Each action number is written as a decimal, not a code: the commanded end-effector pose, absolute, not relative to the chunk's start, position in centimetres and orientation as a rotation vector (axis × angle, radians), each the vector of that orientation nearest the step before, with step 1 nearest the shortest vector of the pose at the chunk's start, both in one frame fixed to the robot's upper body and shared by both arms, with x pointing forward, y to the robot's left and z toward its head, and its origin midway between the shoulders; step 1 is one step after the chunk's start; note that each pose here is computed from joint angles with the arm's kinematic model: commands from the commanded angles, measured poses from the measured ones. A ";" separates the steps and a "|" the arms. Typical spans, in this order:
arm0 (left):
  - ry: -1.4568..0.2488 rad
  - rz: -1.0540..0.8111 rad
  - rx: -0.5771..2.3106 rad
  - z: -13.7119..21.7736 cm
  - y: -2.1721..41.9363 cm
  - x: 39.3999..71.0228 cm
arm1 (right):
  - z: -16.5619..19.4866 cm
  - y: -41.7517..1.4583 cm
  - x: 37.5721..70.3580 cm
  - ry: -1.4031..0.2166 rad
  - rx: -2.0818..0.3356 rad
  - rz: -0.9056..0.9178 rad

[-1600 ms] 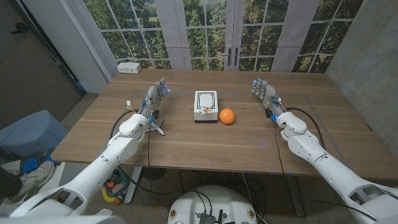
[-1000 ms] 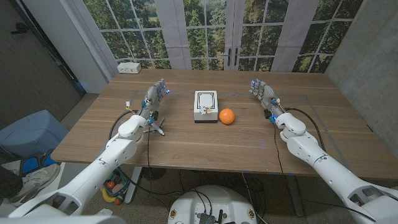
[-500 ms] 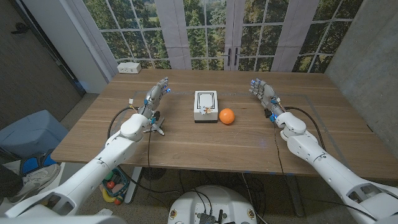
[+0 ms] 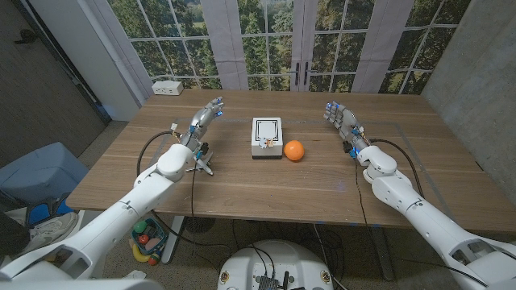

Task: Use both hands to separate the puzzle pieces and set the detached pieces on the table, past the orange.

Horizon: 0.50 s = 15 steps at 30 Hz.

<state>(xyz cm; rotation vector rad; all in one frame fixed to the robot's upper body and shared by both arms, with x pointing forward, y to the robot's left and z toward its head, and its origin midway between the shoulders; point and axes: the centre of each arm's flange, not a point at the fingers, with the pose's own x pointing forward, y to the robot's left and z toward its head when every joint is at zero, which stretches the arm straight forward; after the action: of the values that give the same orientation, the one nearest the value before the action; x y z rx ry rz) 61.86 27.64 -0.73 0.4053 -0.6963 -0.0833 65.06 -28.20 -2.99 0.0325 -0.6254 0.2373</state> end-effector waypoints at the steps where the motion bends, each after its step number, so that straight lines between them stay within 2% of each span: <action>1: -0.737 -0.074 0.586 0.0 26.8 61.1 | -3.1 -28.4 64.4 -0.639 0.033 0.221; 15: -0.768 -0.095 0.731 0.6 25.5 60.2 | -3.5 -28.6 63.7 -0.656 0.041 0.207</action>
<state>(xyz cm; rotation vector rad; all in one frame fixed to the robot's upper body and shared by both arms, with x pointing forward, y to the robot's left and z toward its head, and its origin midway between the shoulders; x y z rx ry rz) 60.84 26.45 0.12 0.6141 -0.7432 -0.0803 64.27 -28.41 -3.22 0.0352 -0.6431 0.2211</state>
